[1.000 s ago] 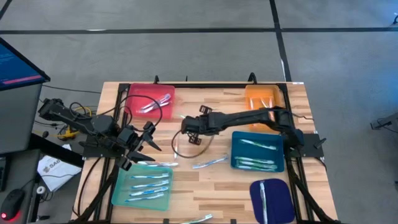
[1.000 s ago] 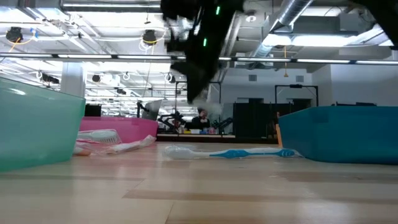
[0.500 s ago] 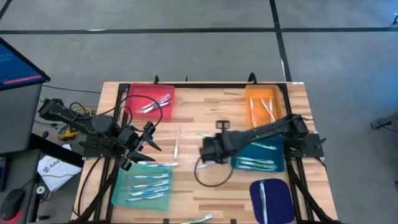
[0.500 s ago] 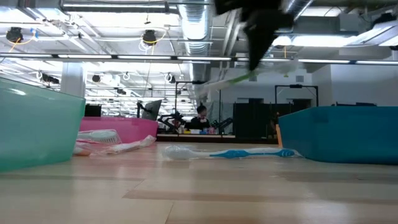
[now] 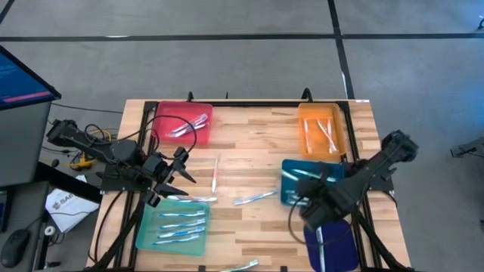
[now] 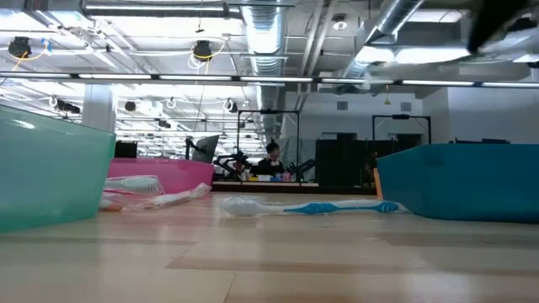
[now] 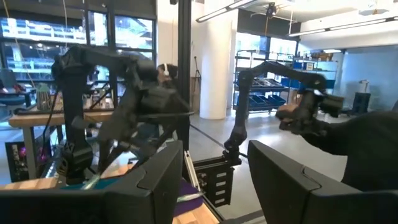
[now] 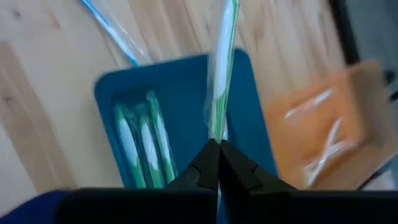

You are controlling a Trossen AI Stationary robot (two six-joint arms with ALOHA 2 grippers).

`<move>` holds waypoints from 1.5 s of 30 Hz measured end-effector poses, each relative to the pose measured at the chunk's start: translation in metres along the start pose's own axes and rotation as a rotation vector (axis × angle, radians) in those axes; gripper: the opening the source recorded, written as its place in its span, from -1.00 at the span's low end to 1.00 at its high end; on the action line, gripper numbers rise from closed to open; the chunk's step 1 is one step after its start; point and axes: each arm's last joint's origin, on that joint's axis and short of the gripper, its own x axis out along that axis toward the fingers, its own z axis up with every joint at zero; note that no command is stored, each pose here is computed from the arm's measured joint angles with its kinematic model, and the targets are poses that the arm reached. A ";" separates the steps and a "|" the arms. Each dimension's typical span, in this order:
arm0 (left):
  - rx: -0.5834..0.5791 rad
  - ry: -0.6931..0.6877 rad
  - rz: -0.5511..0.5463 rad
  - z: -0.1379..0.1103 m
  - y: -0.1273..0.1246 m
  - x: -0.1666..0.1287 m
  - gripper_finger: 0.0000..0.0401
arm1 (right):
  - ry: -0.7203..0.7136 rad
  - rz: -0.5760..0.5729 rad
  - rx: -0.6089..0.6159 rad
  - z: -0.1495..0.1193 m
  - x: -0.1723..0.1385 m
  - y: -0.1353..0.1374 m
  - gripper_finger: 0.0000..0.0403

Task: Pick & Place Toothbrushes
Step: Put the green toothbrush into the blue bin

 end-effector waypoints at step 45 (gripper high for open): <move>0.022 -0.003 0.001 -0.002 0.000 0.003 -0.12 | 0.188 0.170 0.026 -0.075 0.102 -0.032 -0.92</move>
